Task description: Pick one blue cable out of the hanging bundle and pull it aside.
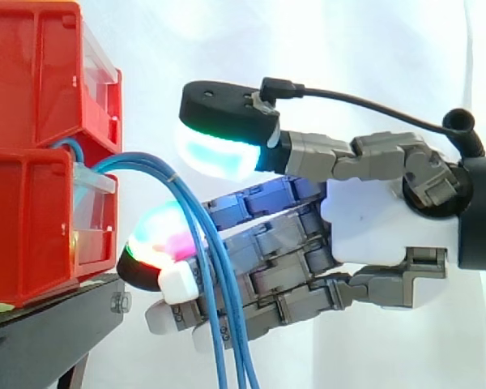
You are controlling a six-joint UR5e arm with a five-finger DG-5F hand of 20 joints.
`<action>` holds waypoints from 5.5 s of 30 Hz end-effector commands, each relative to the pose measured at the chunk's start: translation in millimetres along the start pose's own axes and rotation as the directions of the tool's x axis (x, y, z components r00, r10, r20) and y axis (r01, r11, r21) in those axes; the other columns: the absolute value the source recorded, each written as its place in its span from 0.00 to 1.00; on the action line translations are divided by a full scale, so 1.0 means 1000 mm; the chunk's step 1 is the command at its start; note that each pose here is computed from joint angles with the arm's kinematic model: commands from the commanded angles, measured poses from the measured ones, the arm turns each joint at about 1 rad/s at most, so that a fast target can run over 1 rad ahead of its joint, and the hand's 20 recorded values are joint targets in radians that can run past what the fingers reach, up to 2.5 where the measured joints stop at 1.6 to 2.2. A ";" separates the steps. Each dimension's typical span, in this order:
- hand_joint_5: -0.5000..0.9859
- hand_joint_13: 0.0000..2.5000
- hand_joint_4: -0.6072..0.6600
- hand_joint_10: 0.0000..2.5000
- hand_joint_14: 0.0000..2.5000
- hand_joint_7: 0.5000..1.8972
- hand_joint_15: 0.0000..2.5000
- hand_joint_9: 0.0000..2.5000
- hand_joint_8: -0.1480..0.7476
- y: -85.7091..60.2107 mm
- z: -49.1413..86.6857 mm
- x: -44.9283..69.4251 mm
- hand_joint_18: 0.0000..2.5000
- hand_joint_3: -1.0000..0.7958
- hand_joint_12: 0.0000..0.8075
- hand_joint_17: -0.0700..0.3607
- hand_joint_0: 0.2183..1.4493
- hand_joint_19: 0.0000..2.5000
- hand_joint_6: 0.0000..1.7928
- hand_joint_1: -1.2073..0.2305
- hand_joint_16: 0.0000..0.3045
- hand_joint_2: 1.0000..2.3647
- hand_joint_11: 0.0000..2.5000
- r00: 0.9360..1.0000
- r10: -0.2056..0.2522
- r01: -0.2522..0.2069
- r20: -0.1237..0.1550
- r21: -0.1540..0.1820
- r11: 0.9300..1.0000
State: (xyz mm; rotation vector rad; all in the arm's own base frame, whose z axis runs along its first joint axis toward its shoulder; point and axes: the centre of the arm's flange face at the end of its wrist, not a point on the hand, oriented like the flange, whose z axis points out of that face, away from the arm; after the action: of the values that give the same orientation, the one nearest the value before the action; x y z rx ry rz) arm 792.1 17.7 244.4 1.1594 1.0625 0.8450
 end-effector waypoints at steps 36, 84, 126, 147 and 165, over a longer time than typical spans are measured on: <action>0.26 0.30 0.74 0.00 0.00 0.73 0.13 0.42 0.59 0.039 0.000 -0.008 0.30 0.48 0.57 0.47 0.26 0.21 0.48 0.48 0.19 0.02 0.17 0.998 0.059 -0.057 -0.023 0.102 0.993; 0.26 0.31 0.72 0.00 0.01 0.73 0.14 0.42 0.61 0.058 -0.010 -0.024 0.32 0.52 0.60 0.51 0.26 0.21 0.49 0.40 0.22 0.01 0.20 0.998 0.052 -0.047 -0.027 0.158 0.986; 0.25 0.32 0.75 0.01 0.00 0.75 0.15 0.42 0.61 0.068 -0.006 -0.032 0.33 0.60 0.59 0.52 0.28 0.21 0.50 0.34 0.22 0.01 0.21 0.998 0.045 -0.039 -0.037 0.165 0.985; 0.25 0.30 0.74 0.01 0.01 0.83 0.14 0.39 0.50 0.069 -0.006 -0.035 0.30 0.28 0.49 0.45 0.41 0.18 0.51 0.19 0.18 0.00 0.22 0.998 0.041 -0.034 -0.037 0.171 0.985; 0.26 0.33 0.71 0.00 0.00 0.68 0.16 0.44 0.61 0.076 -0.005 -0.037 0.32 0.54 0.61 0.53 0.26 0.22 0.49 0.49 0.23 0.01 0.21 0.999 0.036 -0.029 -0.038 0.175 0.984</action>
State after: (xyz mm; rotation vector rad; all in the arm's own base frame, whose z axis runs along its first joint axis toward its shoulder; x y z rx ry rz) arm 776.8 0.8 325.7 1.3143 1.1714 0.8177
